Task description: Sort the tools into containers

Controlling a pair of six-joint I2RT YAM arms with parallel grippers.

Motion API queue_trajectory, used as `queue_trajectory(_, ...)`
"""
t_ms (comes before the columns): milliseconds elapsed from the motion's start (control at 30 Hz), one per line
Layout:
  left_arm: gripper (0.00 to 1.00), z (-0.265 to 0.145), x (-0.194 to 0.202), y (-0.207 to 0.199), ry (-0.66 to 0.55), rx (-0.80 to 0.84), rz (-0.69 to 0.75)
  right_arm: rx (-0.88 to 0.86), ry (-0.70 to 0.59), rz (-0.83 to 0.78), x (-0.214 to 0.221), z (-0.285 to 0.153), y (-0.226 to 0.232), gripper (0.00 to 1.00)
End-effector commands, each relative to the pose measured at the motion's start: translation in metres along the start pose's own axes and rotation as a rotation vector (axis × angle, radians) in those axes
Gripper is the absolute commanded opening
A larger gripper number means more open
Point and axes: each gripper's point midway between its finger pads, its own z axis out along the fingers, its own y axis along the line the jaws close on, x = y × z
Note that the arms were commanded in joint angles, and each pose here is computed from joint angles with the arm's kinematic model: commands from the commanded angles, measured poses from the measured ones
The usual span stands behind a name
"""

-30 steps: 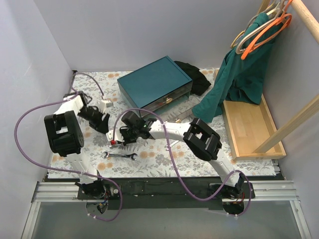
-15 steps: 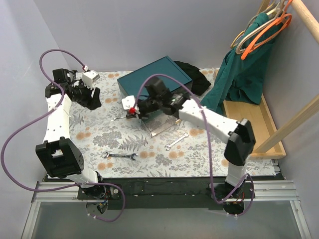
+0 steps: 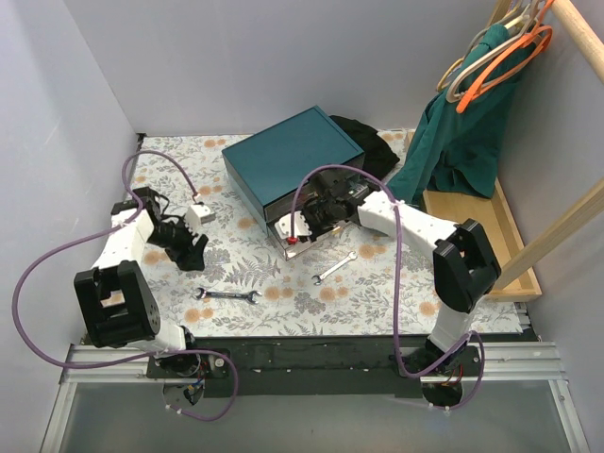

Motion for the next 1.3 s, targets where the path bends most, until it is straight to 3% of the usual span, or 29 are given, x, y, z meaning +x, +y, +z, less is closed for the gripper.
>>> queue_trajectory(0, 0.58, 0.000, -0.003, 0.000, -0.006, -0.066, 0.155, 0.141, 0.105, -0.079, 0.011, -0.011, -0.031, 0.96)
queue_trajectory(133, 0.58, 0.000, 0.007, -0.002, 0.031, -0.093, 0.228, 0.261, -0.002, -0.012, -0.025, -0.050, -0.041, 0.99)
queue_trajectory(267, 0.56, 0.005, 0.036, -0.011, 0.121, -0.083, 0.330, 0.332, -0.253, 0.192, -0.096, -0.087, -0.034, 0.99)
queue_trajectory(400, 0.50, 0.008, 0.050, -0.003, 0.185, -0.108, 0.431, 0.334, -0.388, 0.466, -0.113, -0.082, -0.011, 0.99)
queue_trajectory(467, 0.48, 0.008, 0.051, 0.001, 0.198, -0.103, 0.457, 0.349, -0.425, 0.516, -0.115, -0.088, 0.000, 0.99)
queue_trajectory(633, 0.40, 0.014, 0.046, 0.017, 0.207, -0.078, 0.485, 0.303, -0.374, 0.599, -0.101, -0.079, 0.025, 0.99)
queue_trajectory(1267, 0.35, 0.039, 0.060, -0.007, 0.158, -0.007, 0.693, 0.318, -0.327, 0.628, -0.088, -0.069, 0.023, 0.99)
